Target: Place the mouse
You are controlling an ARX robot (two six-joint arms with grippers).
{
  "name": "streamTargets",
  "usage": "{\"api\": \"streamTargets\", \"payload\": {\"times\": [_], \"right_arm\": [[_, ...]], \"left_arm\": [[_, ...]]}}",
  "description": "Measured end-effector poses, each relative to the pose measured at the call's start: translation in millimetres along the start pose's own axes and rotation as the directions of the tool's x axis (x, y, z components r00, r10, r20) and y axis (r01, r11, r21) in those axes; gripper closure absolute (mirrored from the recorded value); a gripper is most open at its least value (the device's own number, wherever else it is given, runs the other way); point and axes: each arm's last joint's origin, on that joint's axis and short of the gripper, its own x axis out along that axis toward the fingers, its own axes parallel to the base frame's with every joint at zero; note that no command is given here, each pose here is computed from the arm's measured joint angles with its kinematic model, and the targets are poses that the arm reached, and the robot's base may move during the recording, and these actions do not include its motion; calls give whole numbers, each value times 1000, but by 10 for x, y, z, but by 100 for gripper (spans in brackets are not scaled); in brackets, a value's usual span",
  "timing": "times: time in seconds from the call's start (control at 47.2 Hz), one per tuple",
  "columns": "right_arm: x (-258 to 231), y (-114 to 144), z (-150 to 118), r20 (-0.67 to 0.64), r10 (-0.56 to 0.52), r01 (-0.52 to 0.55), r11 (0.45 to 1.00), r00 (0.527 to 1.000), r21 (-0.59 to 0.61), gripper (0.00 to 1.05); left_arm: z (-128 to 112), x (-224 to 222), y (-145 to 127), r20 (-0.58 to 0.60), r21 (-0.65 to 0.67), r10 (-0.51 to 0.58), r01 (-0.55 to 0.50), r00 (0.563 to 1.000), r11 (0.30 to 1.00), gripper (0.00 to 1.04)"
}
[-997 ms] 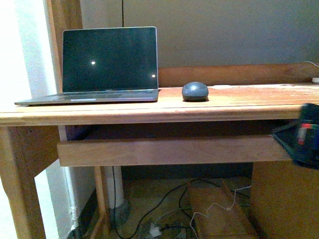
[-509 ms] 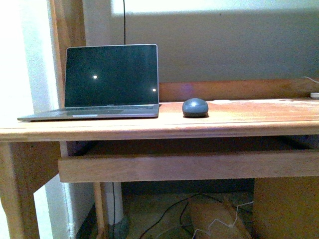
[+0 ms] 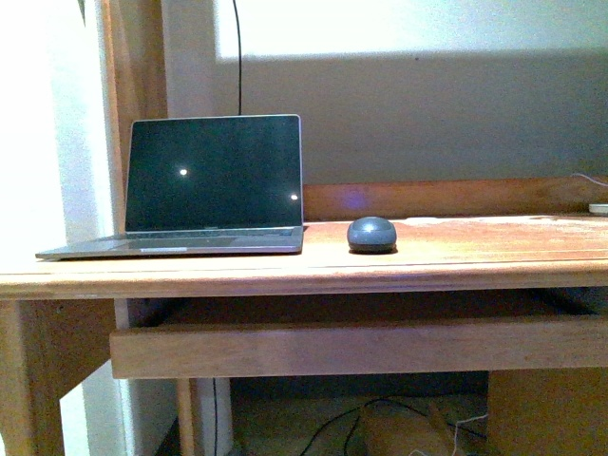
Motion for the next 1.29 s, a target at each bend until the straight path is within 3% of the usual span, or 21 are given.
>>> {"api": "streamTargets", "payload": {"times": [0.615,1.166,1.294], "right_arm": [[-7,-2,-129,13,-1,1,1000,1000,0,102],[-7,-2,-129,14,-1,1,1000,1000,-2,6],[-7,-2,-129,14,-1,1,1000,1000,-2,7]], "left_arm": [[0,0,0,0,0,0,0,1000,1000,8],[0,0,0,0,0,0,0,1000,1000,8],[0,0,0,0,0,0,0,1000,1000,8]]}}
